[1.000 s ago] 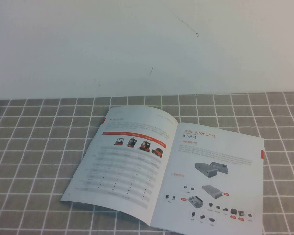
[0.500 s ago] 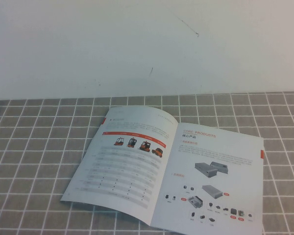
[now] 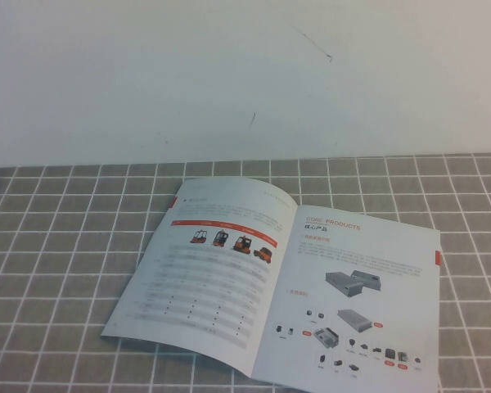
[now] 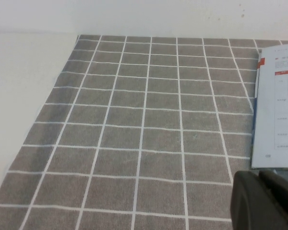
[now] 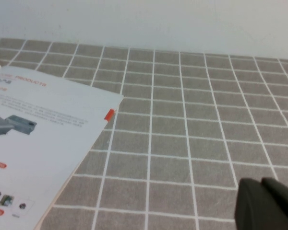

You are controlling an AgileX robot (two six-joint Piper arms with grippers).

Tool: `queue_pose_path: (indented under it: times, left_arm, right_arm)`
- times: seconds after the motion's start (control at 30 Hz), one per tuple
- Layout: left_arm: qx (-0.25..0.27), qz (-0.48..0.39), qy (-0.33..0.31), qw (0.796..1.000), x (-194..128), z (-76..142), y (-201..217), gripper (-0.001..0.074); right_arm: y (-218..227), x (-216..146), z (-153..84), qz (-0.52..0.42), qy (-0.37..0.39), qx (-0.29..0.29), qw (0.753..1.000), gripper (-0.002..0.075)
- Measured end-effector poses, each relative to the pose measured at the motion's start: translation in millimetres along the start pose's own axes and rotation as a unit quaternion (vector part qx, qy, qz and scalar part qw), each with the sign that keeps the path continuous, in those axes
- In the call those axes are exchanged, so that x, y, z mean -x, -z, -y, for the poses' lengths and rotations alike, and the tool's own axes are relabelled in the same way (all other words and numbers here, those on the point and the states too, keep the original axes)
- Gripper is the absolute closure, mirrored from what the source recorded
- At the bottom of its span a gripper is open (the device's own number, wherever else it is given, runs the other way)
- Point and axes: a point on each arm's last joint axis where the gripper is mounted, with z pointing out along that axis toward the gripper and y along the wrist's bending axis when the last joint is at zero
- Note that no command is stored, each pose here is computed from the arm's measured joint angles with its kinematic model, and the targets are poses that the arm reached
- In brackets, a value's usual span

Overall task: Close book
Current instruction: 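Close the open booklet and leave it lying on the table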

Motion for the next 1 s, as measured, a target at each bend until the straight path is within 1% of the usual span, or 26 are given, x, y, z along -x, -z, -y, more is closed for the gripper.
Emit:
queue_pose_path:
  times: [0.13, 0.27, 0.43, 0.6, 0.67, 0.8, 1.0]
  left_arm:
    - [-0.002, 0.029, -0.001, 1.000, 3, 0, -1, 0.0738]
    - [-0.007, 0.102, -0.002, 0.995, 17, 1, 1, 0.0738]
    - [-0.018, 0.231, -0.002, 0.973, 39, 3, 9, 0.0737]
    - [-0.024, 0.308, -0.002, 0.951, 52, 4, 16, 0.0737]
    - [-0.026, 0.323, -0.002, 0.946, 54, 4, 18, 0.0737]
    - [-0.026, 0.333, -0.001, 0.943, 55, 4, 19, 0.0737]
    - [-0.028, 0.345, 0.013, 0.938, 57, 4, 21, 0.0737]
  right_arm:
    - [0, 10, 1, 0.058, 0.001, -0.005, 0.998, 0.0729]
    - [3, 23, 2, 0.130, 0.001, -0.010, 0.991, 0.0729]
    - [9, 39, 3, 0.221, 0.001, -0.018, 0.975, 0.0729]
    - [16, 51, 4, 0.298, -0.001, -0.023, 0.954, 0.0729]
    - [18, 55, 4, 0.318, -0.001, -0.024, 0.948, 0.0729]
    - [21, 58, 5, 0.343, -0.001, -0.026, 0.939, 0.0729]
    - [22, 59, 5, 0.348, -0.005, -0.030, 0.937, 0.0729]
